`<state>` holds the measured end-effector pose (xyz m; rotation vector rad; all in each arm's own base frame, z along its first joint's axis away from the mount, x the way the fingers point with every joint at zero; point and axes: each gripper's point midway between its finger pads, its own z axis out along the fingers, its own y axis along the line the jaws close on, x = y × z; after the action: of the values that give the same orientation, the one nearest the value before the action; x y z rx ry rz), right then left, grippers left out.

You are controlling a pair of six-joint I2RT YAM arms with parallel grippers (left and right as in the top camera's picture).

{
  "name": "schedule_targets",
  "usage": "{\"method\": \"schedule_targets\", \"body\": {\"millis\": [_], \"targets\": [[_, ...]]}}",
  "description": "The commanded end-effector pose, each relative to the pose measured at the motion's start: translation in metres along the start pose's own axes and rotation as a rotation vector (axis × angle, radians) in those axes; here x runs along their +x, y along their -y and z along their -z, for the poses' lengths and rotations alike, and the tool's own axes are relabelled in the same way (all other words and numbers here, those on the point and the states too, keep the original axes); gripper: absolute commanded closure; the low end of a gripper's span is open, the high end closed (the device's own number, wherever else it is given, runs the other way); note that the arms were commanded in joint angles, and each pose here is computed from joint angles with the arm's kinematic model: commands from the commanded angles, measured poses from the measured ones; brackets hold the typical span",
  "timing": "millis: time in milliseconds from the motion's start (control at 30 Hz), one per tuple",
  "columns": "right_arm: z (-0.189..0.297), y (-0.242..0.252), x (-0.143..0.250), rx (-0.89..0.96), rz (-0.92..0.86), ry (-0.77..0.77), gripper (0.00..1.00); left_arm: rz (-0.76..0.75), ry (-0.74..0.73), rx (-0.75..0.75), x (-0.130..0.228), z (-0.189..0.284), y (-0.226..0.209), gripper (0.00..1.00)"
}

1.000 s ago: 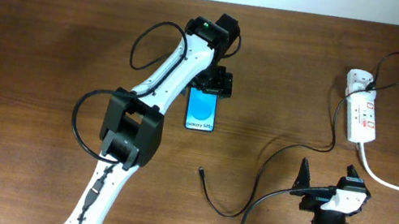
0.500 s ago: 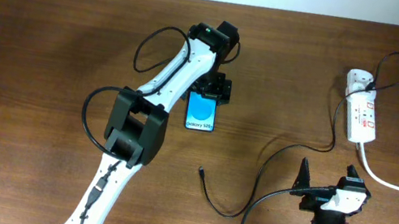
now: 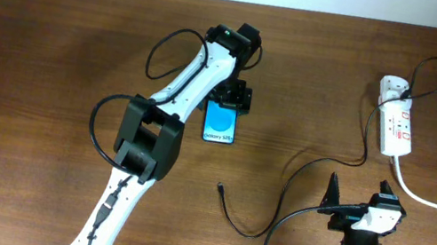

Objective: Plug charger to phone and switch on socket
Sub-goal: 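Lower the left gripper and grasp the phone's top edge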

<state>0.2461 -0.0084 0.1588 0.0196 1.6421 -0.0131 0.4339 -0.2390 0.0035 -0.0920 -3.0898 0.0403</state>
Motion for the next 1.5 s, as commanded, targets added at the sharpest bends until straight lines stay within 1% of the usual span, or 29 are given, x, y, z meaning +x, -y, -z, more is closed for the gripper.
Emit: {"method": "schedule_targets", "body": {"millis": [0, 267, 333, 367, 733, 800, 1000, 1033, 1067, 1267, 1367, 1467], "targets": [[0.0, -0.001, 0.002, -0.001, -0.004, -0.003, 0.02, 0.03, -0.025, 0.017, 0.003, -0.007, 0.003, 0.11], [0.0, -0.001, 0.002, -0.001, -0.004, -0.004, 0.02, 0.033, -0.031, 0.014, 0.004, -0.007, 0.003, 0.1], [0.0, -0.001, 0.002, -0.001, -0.004, -0.004, 0.02, 0.037, -0.035, 0.012, 0.005, -0.007, 0.003, 0.14], [0.0, -0.001, 0.002, -0.001, -0.004, -0.004, 0.02, 0.037, -0.034, 0.012, 0.005, -0.007, 0.002, 0.14], [0.0, -0.001, 0.002, -0.001, -0.004, -0.004, 0.02, 0.052, -0.035, 0.011, 0.005, -0.007, 0.002, 0.14], [0.0, -0.001, 0.002, -0.001, -0.004, -0.004, 0.02, 0.052, -0.034, 0.012, 0.005, -0.007, 0.002, 0.17], [0.0, -0.001, 0.002, -0.001, -0.004, -0.003, 0.02, 0.052, -0.035, 0.012, 0.005, -0.007, 0.002, 0.17], [0.0, -0.001, 0.002, -0.001, -0.004, -0.004, 0.02, 0.052, -0.035, 0.011, 0.005, -0.007, 0.002, 0.21], [0.0, -0.001, 0.002, -0.001, -0.004, -0.004, 0.02, 0.052, -0.035, 0.011, 0.005, -0.007, 0.002, 0.22], [0.0, -0.001, 0.002, -0.001, -0.004, -0.004, 0.02, 0.052, -0.041, 0.008, 0.007, -0.007, 0.002, 0.22], [0.0, -0.001, 0.002, -0.001, -0.004, -0.004, 0.02, 0.051, -0.028, 0.014, 0.004, -0.003, 0.003, 0.23], [0.0, -0.001, 0.002, -0.001, -0.004, -0.004, 0.02, 0.049, 0.016, 0.016, -0.005, 0.012, 0.004, 0.23]]}}
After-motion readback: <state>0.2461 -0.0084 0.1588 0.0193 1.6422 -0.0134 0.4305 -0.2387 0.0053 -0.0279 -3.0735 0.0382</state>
